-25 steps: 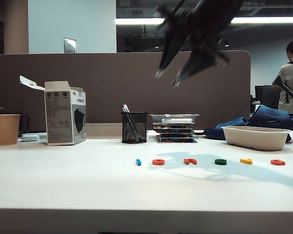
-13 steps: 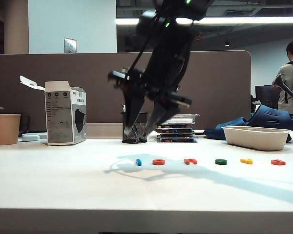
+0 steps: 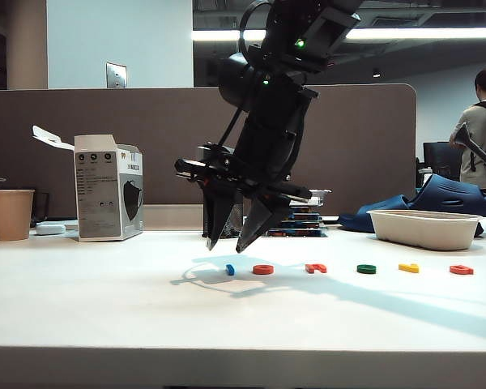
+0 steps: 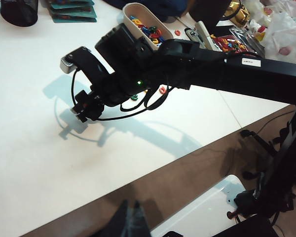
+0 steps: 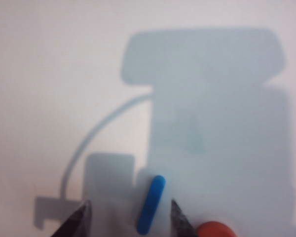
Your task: Select the appropriate letters from the row of letter magnets placed on the table to arrange into the word "love".
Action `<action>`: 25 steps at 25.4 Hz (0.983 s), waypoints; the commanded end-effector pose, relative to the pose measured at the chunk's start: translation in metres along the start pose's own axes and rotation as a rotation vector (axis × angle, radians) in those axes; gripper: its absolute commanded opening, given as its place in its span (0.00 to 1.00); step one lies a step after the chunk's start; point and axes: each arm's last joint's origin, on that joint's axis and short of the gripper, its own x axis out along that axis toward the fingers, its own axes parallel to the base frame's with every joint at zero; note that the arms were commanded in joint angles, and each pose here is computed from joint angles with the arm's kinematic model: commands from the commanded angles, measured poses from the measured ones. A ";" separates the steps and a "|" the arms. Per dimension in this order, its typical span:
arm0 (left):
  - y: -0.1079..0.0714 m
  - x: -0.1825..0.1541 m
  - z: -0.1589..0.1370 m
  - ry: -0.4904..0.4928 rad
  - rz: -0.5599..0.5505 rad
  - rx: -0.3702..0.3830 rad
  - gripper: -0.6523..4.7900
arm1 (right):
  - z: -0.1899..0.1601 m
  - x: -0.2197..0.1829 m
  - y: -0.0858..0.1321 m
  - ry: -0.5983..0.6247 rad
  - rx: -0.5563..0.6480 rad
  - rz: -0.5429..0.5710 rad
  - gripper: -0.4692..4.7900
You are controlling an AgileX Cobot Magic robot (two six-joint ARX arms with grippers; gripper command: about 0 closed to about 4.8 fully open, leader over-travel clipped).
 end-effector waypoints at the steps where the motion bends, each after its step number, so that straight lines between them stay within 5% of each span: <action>1: -0.001 -0.001 0.001 -0.012 -0.005 0.003 0.11 | 0.003 0.000 0.001 -0.029 -0.008 -0.013 0.47; 10: -0.001 -0.001 0.001 -0.012 -0.005 0.003 0.11 | -0.003 0.020 -0.002 0.018 -0.003 -0.018 0.46; 13: -0.001 -0.001 0.001 -0.013 -0.005 0.003 0.11 | -0.007 0.025 -0.002 0.059 -0.001 -0.024 0.32; 25: -0.001 -0.001 0.001 -0.013 -0.005 0.010 0.11 | -0.028 0.037 0.018 0.178 -0.060 -0.160 0.07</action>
